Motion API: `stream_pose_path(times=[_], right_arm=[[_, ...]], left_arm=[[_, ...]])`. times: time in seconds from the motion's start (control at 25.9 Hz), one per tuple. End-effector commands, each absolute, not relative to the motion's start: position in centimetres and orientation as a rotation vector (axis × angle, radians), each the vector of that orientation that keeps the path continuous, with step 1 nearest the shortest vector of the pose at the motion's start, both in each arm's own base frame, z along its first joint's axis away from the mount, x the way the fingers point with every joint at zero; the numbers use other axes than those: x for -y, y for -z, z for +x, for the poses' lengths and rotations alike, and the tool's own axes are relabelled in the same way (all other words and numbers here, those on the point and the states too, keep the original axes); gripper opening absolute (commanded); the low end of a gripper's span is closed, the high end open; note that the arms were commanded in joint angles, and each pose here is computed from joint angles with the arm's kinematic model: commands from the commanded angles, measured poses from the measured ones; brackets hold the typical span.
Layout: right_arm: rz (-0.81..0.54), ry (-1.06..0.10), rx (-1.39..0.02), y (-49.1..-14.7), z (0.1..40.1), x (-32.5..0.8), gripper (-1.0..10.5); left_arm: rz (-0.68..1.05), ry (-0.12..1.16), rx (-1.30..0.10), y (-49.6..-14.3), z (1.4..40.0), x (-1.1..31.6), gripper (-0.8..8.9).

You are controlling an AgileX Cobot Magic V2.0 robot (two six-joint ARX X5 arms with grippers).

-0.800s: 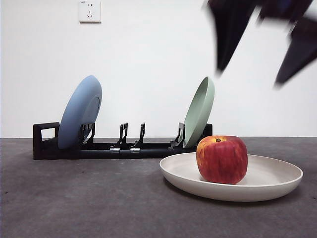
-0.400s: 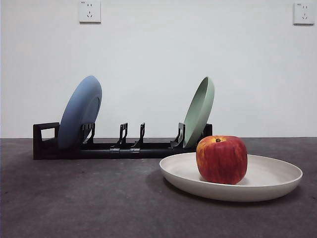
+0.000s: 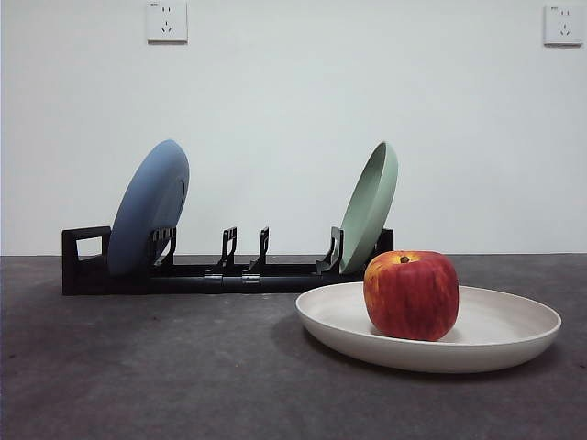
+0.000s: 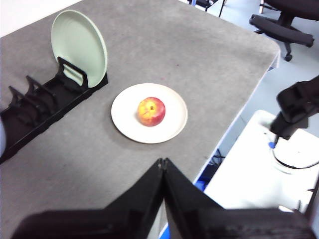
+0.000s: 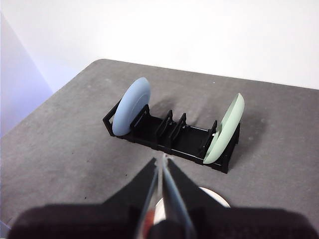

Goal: Take the yellow plate from the plate rack,put the plate on the table,take the apple from the table,put the apple in the plate

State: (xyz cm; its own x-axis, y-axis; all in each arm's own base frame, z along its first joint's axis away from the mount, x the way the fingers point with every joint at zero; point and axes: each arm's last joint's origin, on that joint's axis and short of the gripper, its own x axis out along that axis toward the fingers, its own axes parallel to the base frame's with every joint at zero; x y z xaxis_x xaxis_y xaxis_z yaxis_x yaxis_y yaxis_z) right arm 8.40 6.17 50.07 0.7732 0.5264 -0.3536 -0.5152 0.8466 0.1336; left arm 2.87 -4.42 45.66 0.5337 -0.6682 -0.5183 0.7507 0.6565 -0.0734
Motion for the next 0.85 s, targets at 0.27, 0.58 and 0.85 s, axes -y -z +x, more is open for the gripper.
stream_pose_path(times=[0.27, 0.58, 0.85], right_arm=[[-0.025, -0.550, -0.520, -48.9, 8.5, -6.3, 0.2], [-0.095, -0.521, -0.699, -47.3, 9.3, -6.9, 0.2], [-0.121, -0.503, -0.757, -46.6, 11.2, -8.3, 0.2]], left_arm=[[0.107, 0.494, -0.586, -45.1, 5.3, 3.3, -0.03], [0.222, 0.212, -0.493, -40.5, 8.9, 0.8, -0.04], [0.204, 0.305, -0.112, -28.5, 11.3, 0.2, -0.04]])
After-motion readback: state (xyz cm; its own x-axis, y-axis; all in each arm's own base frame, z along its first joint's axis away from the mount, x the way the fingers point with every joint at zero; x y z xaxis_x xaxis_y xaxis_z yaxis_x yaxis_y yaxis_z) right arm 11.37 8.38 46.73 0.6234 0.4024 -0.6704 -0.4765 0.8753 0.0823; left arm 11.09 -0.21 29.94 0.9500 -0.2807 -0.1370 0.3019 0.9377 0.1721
